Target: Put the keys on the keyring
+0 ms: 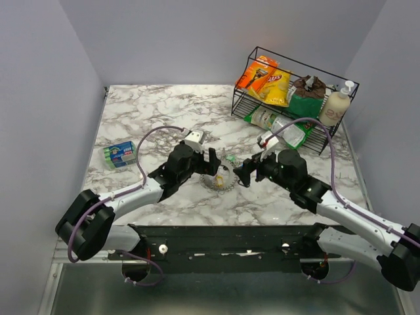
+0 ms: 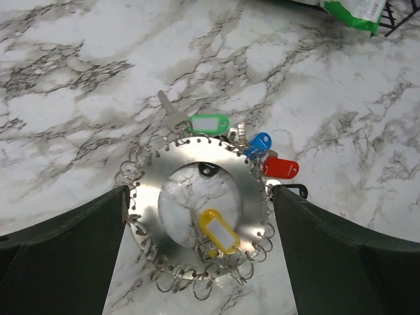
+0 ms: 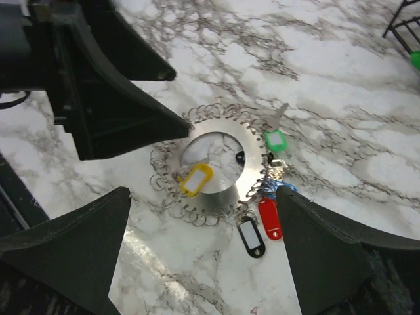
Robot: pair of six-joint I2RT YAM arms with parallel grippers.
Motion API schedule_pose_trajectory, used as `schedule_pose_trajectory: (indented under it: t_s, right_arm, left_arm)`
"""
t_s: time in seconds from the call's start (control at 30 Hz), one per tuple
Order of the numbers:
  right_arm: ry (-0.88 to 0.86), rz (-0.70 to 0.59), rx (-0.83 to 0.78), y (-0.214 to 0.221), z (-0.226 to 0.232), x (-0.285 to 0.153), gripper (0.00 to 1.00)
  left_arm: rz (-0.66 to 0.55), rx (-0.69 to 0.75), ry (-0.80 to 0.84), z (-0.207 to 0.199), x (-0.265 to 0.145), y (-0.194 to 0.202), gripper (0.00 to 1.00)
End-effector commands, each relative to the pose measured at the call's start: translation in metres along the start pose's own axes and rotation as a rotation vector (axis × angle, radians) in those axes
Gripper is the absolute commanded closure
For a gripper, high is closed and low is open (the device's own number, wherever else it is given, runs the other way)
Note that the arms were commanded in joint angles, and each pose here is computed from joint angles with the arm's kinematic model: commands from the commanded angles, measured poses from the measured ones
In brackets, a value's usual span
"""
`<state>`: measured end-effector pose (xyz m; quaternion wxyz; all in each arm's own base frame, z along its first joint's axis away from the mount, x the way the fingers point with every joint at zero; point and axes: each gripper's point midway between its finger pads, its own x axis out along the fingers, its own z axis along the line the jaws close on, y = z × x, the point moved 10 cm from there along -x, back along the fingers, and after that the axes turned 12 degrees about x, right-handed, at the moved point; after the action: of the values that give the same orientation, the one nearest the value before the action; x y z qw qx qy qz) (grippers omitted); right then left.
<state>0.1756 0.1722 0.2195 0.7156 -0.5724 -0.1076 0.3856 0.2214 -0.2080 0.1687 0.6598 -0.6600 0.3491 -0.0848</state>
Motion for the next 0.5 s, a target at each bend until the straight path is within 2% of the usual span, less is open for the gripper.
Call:
schedule_pose_trajectory:
  t_s: [0.0,0.03,0.13,0.3,0.47]
  right_arm:
    - [0.202,-0.044,0.094,-0.011,-0.018,0.005,0.00]
    - [0.223,-0.045,0.106,-0.011,-0.022,0.006,0.00]
    - [0.283,-0.060,0.160,-0.014,-0.034,0.006,0.00]
    - [0.329,-0.110,0.272,-0.022,-0.055,-0.003,0.00]
    - [0.335,-0.138,0.285,-0.029,-0.059,-0.006,0.00]
  left_arm:
    - [0.046,-0.109,-0.153,0.029,-0.007,0.007,0.01]
    - [0.079,-0.111,-0.181,0.034,-0.010,0.011,0.01]
    - [0.077,-0.094,-0.264,0.044,-0.023,0.008,0.01]
    - [-0.036,-0.074,-0.339,0.050,-0.051,-0.012,0.01]
    - [-0.151,-0.052,-0.366,0.052,-0.076,-0.030,0.01]
